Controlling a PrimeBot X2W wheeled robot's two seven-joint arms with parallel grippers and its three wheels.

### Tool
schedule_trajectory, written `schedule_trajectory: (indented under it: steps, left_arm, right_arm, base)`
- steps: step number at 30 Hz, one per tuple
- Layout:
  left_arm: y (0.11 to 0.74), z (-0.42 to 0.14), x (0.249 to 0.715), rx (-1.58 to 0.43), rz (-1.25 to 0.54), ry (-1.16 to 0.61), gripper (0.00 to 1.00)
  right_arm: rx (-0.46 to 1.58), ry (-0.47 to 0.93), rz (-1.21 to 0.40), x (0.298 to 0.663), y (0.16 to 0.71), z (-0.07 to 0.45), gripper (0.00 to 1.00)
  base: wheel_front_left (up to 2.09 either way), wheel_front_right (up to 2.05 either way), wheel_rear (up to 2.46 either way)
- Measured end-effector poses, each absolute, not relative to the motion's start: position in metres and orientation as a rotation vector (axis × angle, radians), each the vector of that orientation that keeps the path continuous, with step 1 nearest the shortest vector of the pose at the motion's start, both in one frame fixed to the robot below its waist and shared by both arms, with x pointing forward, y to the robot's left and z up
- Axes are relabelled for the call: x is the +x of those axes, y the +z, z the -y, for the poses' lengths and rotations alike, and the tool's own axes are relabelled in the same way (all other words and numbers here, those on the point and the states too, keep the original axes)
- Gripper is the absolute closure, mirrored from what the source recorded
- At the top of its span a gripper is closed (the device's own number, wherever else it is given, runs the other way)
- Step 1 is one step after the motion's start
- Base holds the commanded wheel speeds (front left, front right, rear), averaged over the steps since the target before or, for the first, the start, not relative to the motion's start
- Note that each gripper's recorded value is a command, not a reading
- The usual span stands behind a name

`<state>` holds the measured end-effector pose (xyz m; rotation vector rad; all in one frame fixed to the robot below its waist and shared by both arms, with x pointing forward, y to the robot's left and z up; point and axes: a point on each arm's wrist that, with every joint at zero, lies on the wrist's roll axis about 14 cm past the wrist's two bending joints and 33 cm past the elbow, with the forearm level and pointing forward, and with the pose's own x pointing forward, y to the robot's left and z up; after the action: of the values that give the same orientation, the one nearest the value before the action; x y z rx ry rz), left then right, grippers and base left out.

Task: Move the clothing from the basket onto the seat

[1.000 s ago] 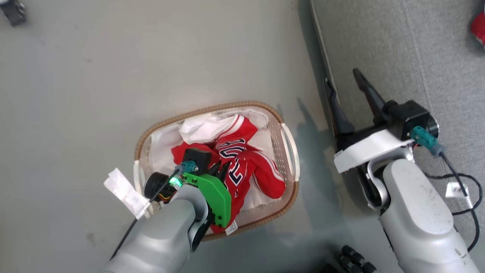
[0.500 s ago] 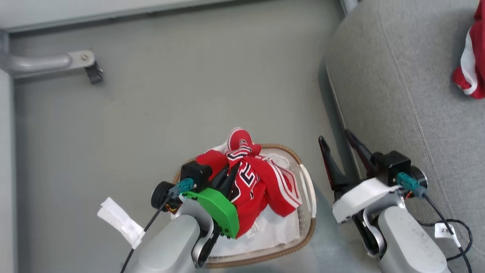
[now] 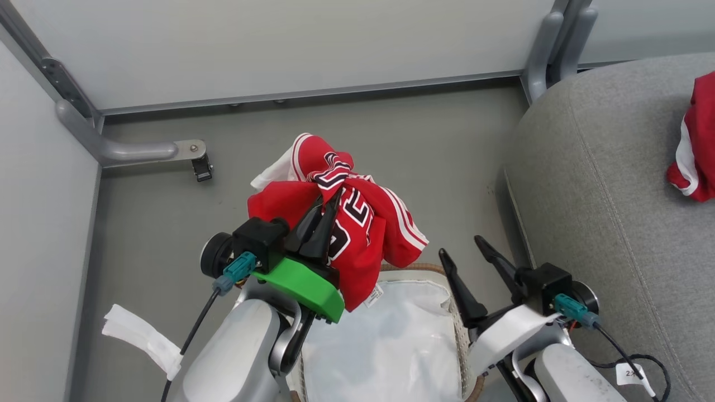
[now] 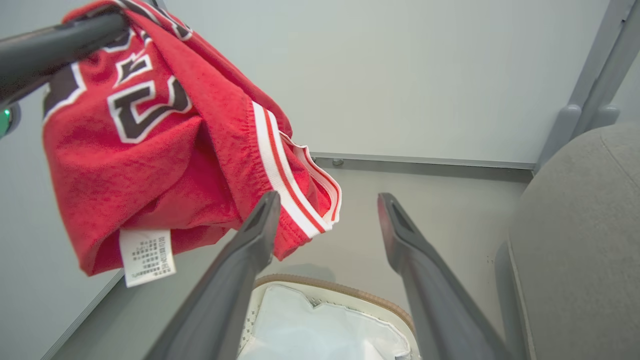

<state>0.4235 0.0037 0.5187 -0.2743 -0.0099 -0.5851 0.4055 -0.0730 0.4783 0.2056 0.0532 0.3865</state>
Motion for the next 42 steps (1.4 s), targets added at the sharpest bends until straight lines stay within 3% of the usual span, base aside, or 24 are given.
schedule_trajectory:
  steps: [12, 24, 25, 26, 32, 33, 34, 42]
  left_arm:
    - [0.531, -0.011, 0.409, -0.288, 0.047, -0.567, 1.00]
    - [0.537, 0.005, 0.377, -0.355, 0.033, -0.631, 1.00]
    - [0.537, 0.006, 0.374, -0.361, 0.031, -0.635, 1.00]
    - [0.537, 0.006, 0.372, -0.367, 0.029, -0.634, 1.00]
    - [0.540, -0.001, 0.371, -0.372, 0.039, -0.609, 1.00]
    - [0.543, -0.004, 0.373, -0.374, 0.050, -0.598, 0.85]
    - [0.544, -0.005, 0.375, -0.373, 0.056, -0.595, 0.00]
    - [0.541, 0.009, 0.384, -0.337, 0.057, -0.619, 0.00]
  right_arm:
    - [0.167, 0.751, 0.177, 0.388, 0.565, -0.020, 0.00]
    - [0.052, 0.842, -0.008, 0.386, 0.508, -0.058, 0.00]
    - [0.052, 0.844, -0.022, 0.387, 0.505, -0.060, 0.44]
    - [0.056, 0.848, -0.027, 0.387, 0.505, -0.062, 1.00]
    - [0.099, 0.849, -0.015, 0.388, 0.514, -0.069, 1.00]
    - [0.107, 0.839, -0.004, 0.390, 0.518, -0.067, 1.00]
    - [0.115, 0.830, 0.006, 0.391, 0.522, -0.064, 1.00]
    - [0.124, 0.698, 0.026, 0.394, 0.521, -0.014, 1.00]
  base:
    - [0.00, 0.00, 0.00]
    - [0.00, 0.00, 0.00]
    - [0.00, 0.00, 0.00]
    - [0.00, 0.00, 0.00]
    - [0.00, 0.00, 0.00]
    - [0.00, 0.00, 0.00]
    - [0.00, 0.00, 0.00]
    - [0.00, 0.00, 0.00]
